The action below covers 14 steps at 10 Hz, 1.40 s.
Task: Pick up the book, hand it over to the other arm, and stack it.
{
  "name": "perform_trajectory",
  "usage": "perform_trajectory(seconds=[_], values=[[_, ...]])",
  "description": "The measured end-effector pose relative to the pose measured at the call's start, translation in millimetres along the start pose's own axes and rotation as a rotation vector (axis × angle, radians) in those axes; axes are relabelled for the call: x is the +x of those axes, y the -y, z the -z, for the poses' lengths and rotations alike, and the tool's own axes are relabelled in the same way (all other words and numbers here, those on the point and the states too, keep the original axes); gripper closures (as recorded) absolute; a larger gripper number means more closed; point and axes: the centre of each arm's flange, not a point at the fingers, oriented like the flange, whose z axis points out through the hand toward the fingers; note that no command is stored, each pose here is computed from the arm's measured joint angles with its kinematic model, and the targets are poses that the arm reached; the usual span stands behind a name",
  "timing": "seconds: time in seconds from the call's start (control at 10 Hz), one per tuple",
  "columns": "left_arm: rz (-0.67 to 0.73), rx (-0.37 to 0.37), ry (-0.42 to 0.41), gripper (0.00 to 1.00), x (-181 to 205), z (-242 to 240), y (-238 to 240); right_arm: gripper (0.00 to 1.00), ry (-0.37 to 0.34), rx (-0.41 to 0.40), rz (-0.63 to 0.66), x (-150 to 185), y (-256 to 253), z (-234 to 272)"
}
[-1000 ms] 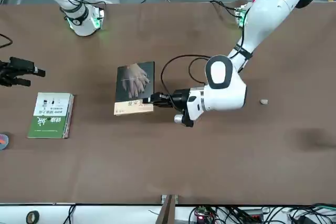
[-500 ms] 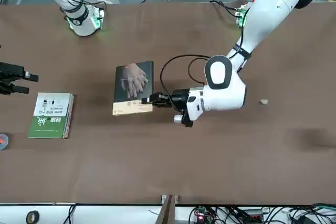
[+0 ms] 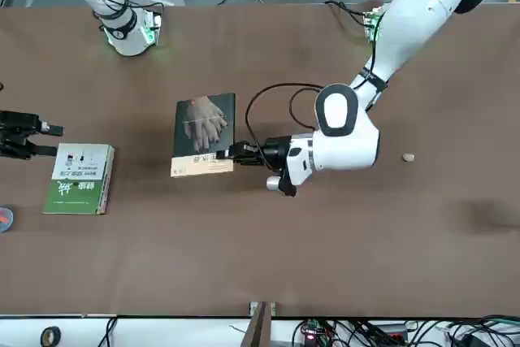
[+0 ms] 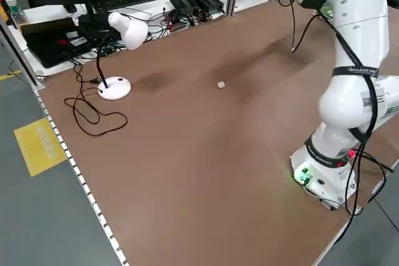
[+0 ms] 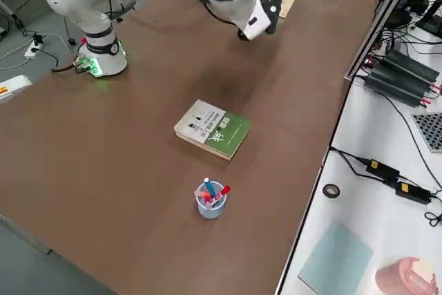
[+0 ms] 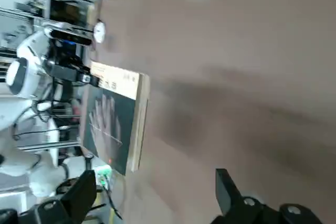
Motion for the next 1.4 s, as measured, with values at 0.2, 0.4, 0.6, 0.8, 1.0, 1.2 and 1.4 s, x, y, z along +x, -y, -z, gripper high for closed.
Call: perform_trajectory(seconds=[0.2,0.4,0.6,0.8,1.0,1.2,1.4], values=[[-0.001,0.001,0.000,0.98,-1,-2,0,0.00,-0.020,0.083,0.001,3,-20,-17],[-0.004,0.005,-0.007,0.98,-4,-7,-2,0.00,-0.050,0.187,-0.028,1,-40,-38],[-0.009,0.013,-0.017,0.98,-9,-16,-4,0.00,-0.078,0.267,-0.080,-5,-59,-56],[-0.013,0.021,-0.025,0.98,-15,-26,-4,0.00,-0.111,0.305,-0.139,-13,-78,-68],[-0.014,0.027,-0.028,0.98,-19,-34,-3,0.00,-0.147,0.345,-0.206,-25,-97,-82],[-0.014,0.030,-0.028,0.98,-21,-37,-3,0.00,-0.168,0.367,-0.260,-36,-111,-94],[-0.014,0.030,-0.030,0.98,-21,-37,-3,0.00,-0.194,0.413,-0.307,-42,-117,-104]])
